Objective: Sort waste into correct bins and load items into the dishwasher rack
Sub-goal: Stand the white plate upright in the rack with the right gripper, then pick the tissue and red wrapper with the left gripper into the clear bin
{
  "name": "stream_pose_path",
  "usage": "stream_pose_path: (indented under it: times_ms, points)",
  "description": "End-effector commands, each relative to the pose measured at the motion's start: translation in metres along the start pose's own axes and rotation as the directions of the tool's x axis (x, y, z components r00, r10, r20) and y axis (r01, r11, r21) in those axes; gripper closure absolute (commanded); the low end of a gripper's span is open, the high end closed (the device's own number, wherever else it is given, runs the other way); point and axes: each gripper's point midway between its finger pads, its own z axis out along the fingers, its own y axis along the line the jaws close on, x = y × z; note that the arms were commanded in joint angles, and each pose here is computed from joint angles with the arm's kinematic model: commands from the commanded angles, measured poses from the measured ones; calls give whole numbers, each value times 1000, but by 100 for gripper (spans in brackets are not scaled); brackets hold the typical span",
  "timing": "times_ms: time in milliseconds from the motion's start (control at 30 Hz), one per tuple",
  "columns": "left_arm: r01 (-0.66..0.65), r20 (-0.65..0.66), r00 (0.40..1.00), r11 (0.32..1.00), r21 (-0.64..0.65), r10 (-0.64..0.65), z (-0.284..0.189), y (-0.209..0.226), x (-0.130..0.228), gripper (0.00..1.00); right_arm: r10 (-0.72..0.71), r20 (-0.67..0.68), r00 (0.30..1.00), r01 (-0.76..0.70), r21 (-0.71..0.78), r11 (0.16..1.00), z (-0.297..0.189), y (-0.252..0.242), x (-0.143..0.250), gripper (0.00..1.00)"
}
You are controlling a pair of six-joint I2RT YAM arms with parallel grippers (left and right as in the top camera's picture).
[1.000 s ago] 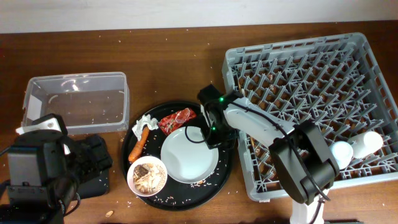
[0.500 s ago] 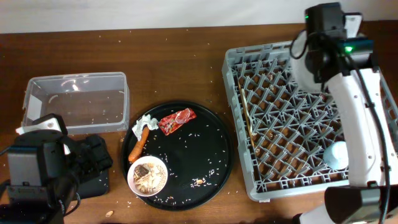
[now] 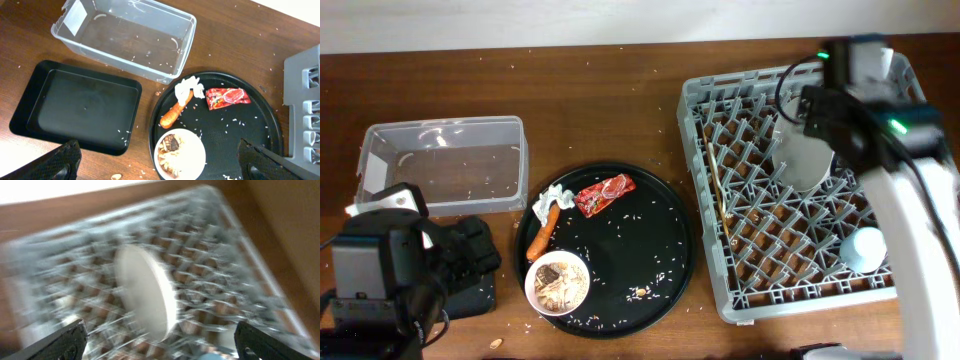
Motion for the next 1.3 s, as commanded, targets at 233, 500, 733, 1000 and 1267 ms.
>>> stream_pose_path:
  times_ms: [233,500,733,1000,1267]
  points:
    - [-63,-15,998,981,182,67,6,-38,-6,1,-232,32,972,214,-523,825,-123,76,67,1]
    - [-435,-419,780,884,171,465,207,-136,59,19,-254,24,967,230,-514,827,-112,87,64,1]
    - [-612,-445,594,735,291,670,326,-184,127,19,-384,-95,918,268,-564,781,-83,112,87,1]
    - [-622,-494,542,720,308,680,353,-181,152,100,-187,299,936,301,-401,865,-183,2,98,1]
    - [-506,-406,788,863,4,463,226,-130,-18,99,-193,294,936,303,-399,865,-182,1,99,1]
